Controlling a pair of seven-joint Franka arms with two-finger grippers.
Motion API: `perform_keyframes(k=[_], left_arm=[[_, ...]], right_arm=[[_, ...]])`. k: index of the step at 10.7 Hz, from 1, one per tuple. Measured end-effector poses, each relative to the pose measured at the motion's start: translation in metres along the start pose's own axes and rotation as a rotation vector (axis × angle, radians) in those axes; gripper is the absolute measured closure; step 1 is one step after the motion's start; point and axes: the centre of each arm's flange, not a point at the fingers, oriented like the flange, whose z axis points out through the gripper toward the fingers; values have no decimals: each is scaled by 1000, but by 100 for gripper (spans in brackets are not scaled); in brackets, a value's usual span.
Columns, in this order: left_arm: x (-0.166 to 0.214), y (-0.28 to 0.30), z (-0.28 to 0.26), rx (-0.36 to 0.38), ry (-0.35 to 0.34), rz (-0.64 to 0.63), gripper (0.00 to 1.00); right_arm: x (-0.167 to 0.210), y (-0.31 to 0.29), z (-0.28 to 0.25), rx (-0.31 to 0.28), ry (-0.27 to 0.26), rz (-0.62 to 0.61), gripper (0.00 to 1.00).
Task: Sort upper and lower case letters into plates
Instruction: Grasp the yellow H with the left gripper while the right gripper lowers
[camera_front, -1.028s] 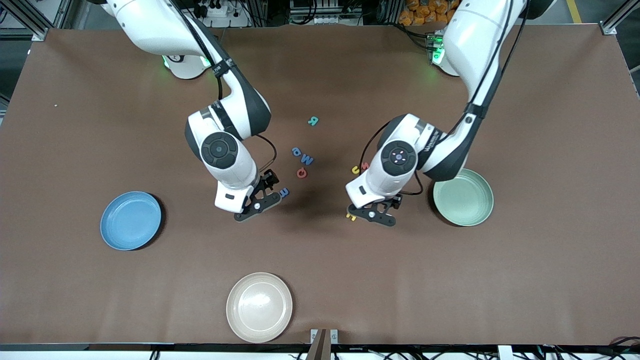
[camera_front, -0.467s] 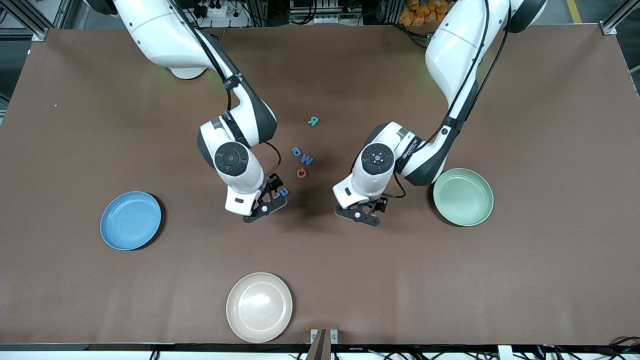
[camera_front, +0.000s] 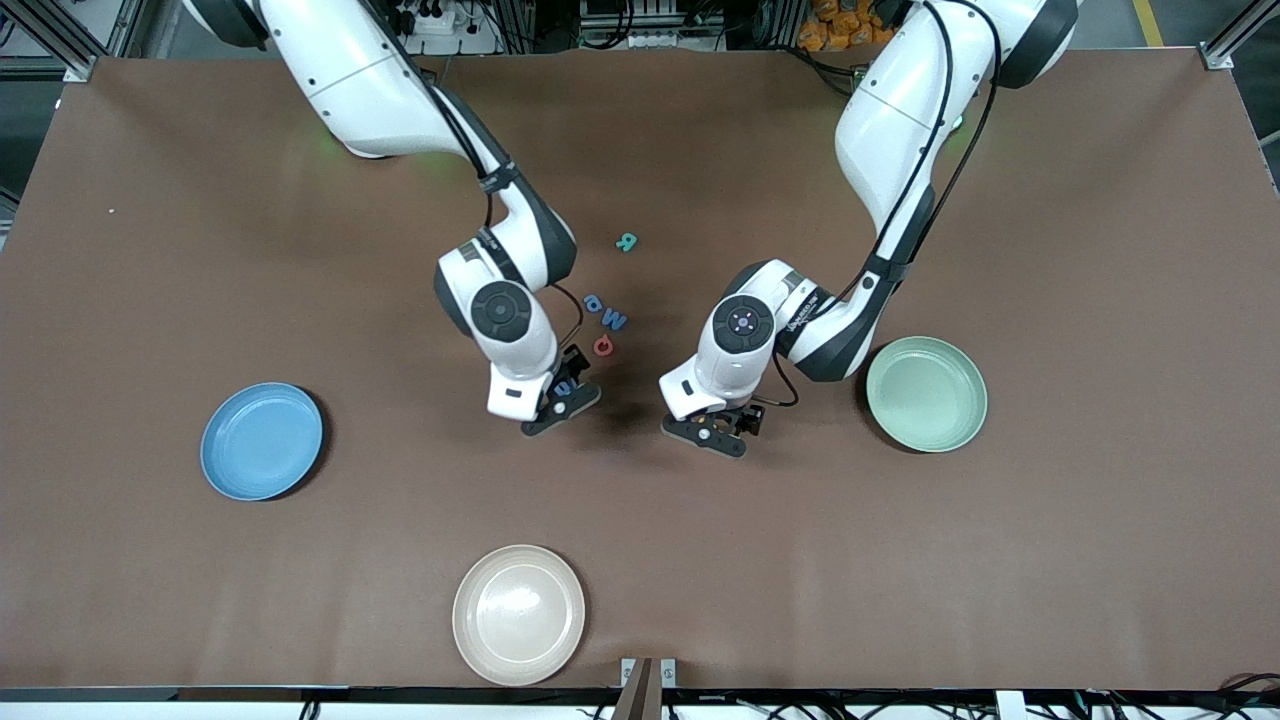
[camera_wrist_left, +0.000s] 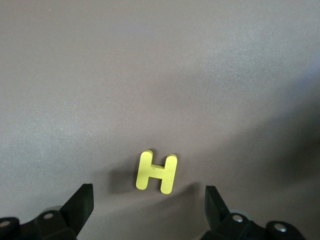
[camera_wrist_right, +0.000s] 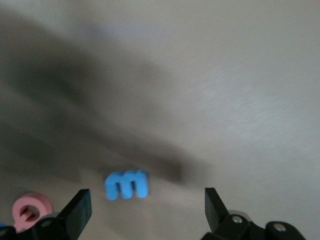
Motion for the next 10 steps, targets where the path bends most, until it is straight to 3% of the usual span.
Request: perform_keyframes(k=[2, 3, 4, 10], left_arm=[[0, 0, 0, 1, 0, 0, 9], [0, 0, 1, 1, -1, 0, 20], [0, -1, 1, 2, -1, 0, 23], [-1, -1, 8, -1, 3, -1, 30]], right_arm=[[-6, -25, 7, -1, -2, -14, 0], [-7, -30, 8, -2, -2, -16, 0], [-7, -28, 8, -3, -4, -13, 0], [-5, -15, 8, -9, 13, 2, 0]])
